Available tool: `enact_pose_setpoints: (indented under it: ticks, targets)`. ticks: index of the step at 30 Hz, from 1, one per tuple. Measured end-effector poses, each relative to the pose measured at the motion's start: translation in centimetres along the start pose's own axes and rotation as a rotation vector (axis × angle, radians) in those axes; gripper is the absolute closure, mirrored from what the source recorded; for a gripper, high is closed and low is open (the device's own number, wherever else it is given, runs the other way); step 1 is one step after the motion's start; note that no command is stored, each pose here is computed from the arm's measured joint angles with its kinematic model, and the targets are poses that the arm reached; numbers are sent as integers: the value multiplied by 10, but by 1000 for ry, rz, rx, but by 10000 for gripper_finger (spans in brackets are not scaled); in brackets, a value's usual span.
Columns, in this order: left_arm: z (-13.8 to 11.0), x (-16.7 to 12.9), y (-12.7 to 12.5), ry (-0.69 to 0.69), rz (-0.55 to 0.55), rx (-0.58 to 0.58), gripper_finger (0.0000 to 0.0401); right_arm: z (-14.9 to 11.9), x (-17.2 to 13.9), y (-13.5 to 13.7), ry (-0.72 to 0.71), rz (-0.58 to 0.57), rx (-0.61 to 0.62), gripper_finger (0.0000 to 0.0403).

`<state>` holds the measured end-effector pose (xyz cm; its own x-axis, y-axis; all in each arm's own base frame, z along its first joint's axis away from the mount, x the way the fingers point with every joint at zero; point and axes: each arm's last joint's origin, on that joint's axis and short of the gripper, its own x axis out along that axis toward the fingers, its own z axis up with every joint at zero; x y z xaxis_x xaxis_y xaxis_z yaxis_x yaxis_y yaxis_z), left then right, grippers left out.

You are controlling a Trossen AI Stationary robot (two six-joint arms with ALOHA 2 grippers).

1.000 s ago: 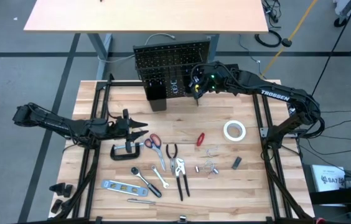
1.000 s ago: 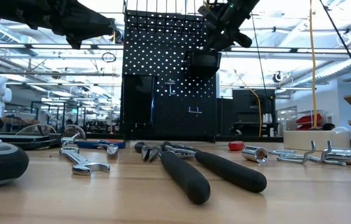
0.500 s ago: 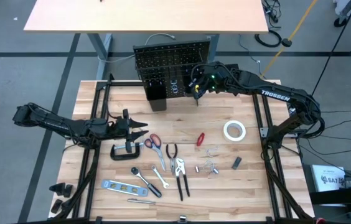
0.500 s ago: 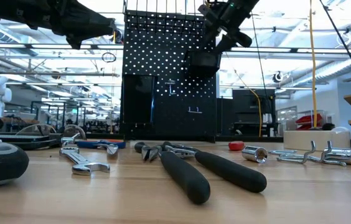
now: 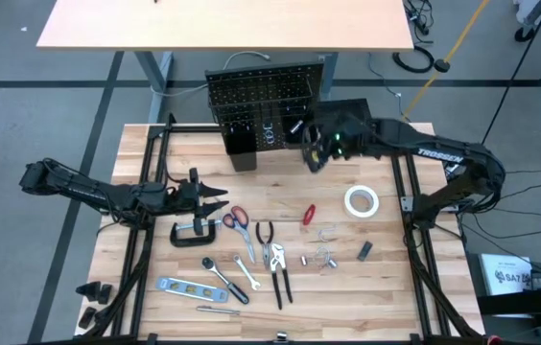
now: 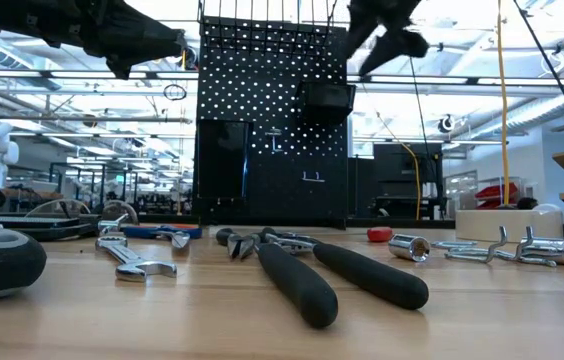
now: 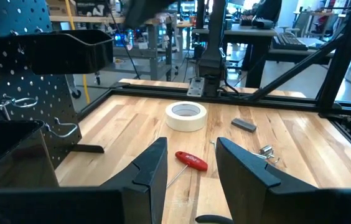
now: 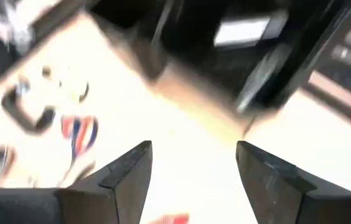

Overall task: Hang tools onto peg board
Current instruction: Put the left wrench socket on the right black bin on the peg board

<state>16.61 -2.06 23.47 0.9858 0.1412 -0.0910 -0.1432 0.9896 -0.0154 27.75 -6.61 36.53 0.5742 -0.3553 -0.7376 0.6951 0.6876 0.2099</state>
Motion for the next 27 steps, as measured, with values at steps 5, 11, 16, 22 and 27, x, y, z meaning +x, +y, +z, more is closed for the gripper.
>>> enact_pose_setpoints:
  ticks: [5,11,16,22,27]
  targets:
    - [0,0,0,0,0,0,269,-43,-10,28,169,-3,-70,177]
    - [0,0,0,0,0,-1,269,-100,-3,54,263,32,-148,177]
    - [0,0,0,0,0,-2,269,-150,17,75,233,178,-148,177]
    - [0,0,0,0,0,-2,269,-188,45,84,246,235,178,177]
    - [0,0,0,-1,0,-3,269,-207,60,93,305,164,294,177]
